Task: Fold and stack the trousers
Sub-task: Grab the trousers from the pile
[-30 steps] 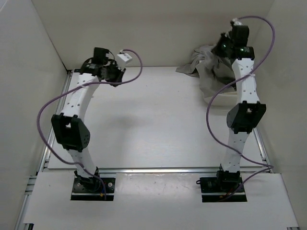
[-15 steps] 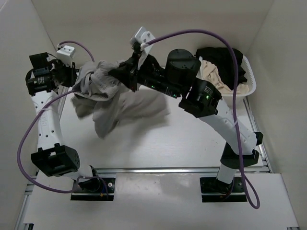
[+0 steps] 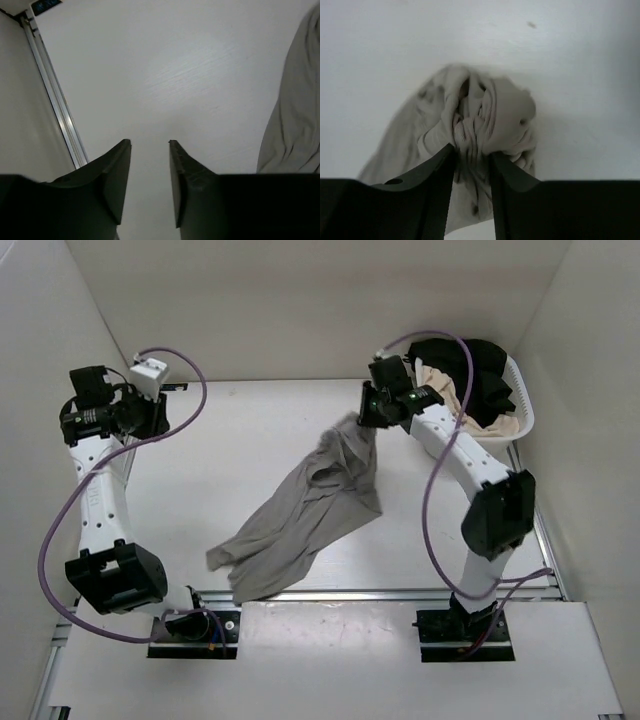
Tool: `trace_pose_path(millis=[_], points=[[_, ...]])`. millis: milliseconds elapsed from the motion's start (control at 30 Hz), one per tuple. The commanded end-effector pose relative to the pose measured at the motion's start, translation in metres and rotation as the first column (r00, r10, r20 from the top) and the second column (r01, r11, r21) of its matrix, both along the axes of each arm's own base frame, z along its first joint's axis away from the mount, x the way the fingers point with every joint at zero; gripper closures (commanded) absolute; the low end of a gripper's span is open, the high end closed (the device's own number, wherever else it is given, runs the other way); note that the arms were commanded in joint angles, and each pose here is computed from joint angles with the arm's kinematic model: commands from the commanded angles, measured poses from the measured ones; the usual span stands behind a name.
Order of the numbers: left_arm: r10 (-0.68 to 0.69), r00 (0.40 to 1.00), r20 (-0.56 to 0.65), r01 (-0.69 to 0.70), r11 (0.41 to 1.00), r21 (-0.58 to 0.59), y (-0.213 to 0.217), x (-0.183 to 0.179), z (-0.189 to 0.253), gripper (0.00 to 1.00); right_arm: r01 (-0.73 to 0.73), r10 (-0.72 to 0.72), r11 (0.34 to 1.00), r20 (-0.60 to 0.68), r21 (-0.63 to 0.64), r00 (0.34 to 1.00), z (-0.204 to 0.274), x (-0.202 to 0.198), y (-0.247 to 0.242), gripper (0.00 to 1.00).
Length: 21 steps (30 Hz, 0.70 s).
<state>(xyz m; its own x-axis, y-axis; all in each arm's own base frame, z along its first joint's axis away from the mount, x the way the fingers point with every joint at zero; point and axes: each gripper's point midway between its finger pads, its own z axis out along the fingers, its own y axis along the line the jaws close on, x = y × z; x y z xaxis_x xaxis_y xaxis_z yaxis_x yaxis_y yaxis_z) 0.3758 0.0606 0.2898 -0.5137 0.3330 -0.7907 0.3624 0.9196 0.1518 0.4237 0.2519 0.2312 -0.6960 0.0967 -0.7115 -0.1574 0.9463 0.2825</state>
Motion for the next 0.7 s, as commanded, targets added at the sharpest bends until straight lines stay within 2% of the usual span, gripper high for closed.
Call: trace_pose_path(millis=[0, 33, 67, 100, 167, 200, 233, 267, 333, 433, 467, 567, 600, 667], points=[[-0.081, 0.982, -0.173, 0.094, 0.993, 0.071, -0.011, -0.022, -0.045, 0.49, 0.143, -0.157, 0.987, -0.273, -0.071, 0.949, -0.061, 0.001, -0.05, 0.61], [-0.093, 0.961, -0.26, 0.117, 0.99, 0.079, -0.016, -0.032, -0.066, 0.4, 0.162, -0.185, 0.981, -0.254, -0.11, 0.949, -0.05, 0.012, -0.059, 0.56], [-0.122, 0.938, -0.323, 0.173, 0.976, 0.135, -0.026, -0.04, -0.082, 0.38, 0.131, -0.18, 0.975, -0.285, -0.182, 0.942, -0.066, 0.01, -0.066, 0.38], [-0.145, 0.886, -0.441, 0.222, 0.966, 0.129, -0.033, -0.062, -0.121, 0.36, 0.106, -0.163, 0.974, -0.29, -0.201, 0.943, -0.067, 0.007, -0.069, 0.01], [-0.185, 0.825, -0.533, 0.304, 0.942, 0.143, -0.047, -0.087, -0.155, 0.29, 0.059, -0.132, 0.97, -0.302, -0.238, 0.944, -0.077, -0.01, -0.068, 0.01], [-0.239, 0.766, -0.597, 0.376, 0.919, 0.115, -0.064, -0.112, -0.185, 0.26, 0.07, -0.137, 0.969, -0.279, -0.237, 0.951, -0.078, -0.008, -0.07, 0.01], [-0.261, 0.769, -0.584, 0.401, 0.908, 0.122, -0.071, -0.12, -0.189, 0.23, 0.091, -0.149, 0.97, -0.256, -0.226, 0.955, -0.071, -0.013, -0.073, 0.01], [-0.304, 0.77, -0.561, 0.447, 0.885, 0.133, -0.085, -0.125, -0.202, 0.15, 0.098, -0.159, 0.969, -0.27, -0.227, 0.95, -0.086, -0.021, -0.076, 0.01], [-0.298, 0.782, -0.548, 0.442, 0.884, 0.15, -0.095, -0.125, -0.214, 0.08, 0.096, -0.151, 0.973, -0.258, -0.211, 0.954, -0.084, -0.027, -0.077, 0.01], [-0.271, 0.801, -0.533, 0.413, 0.896, 0.165, -0.106, -0.108, -0.234, 0.08, 0.052, -0.095, 0.987, -0.295, -0.151, 0.951, -0.093, -0.031, -0.06, 0.03], [-0.259, 0.824, -0.503, 0.392, 0.903, 0.178, -0.107, -0.093, -0.231, 0.14, 0.02, -0.062, 0.99, -0.298, -0.143, 0.953, -0.094, -0.03, -0.044, 0.07], [-0.269, 0.808, -0.525, 0.398, 0.905, 0.15, -0.124, -0.078, -0.242, 0.21, -0.039, -0.006, 0.991, -0.334, -0.128, 0.943, -0.106, -0.025, -0.015, 0.12], [-0.268, 0.802, -0.534, 0.4, 0.905, 0.148, -0.125, -0.072, -0.249, 0.21, -0.046, 0.014, 0.994, -0.307, -0.095, 0.952, -0.092, -0.013, -0.005, 0.12], [-0.305, 0.789, -0.534, 0.423, 0.899, 0.111, -0.14, -0.069, -0.252, 0.21, -0.041, 0.017, 0.997, -0.354, -0.06, 0.935, -0.107, -0.009, 0.012, 0.08]])
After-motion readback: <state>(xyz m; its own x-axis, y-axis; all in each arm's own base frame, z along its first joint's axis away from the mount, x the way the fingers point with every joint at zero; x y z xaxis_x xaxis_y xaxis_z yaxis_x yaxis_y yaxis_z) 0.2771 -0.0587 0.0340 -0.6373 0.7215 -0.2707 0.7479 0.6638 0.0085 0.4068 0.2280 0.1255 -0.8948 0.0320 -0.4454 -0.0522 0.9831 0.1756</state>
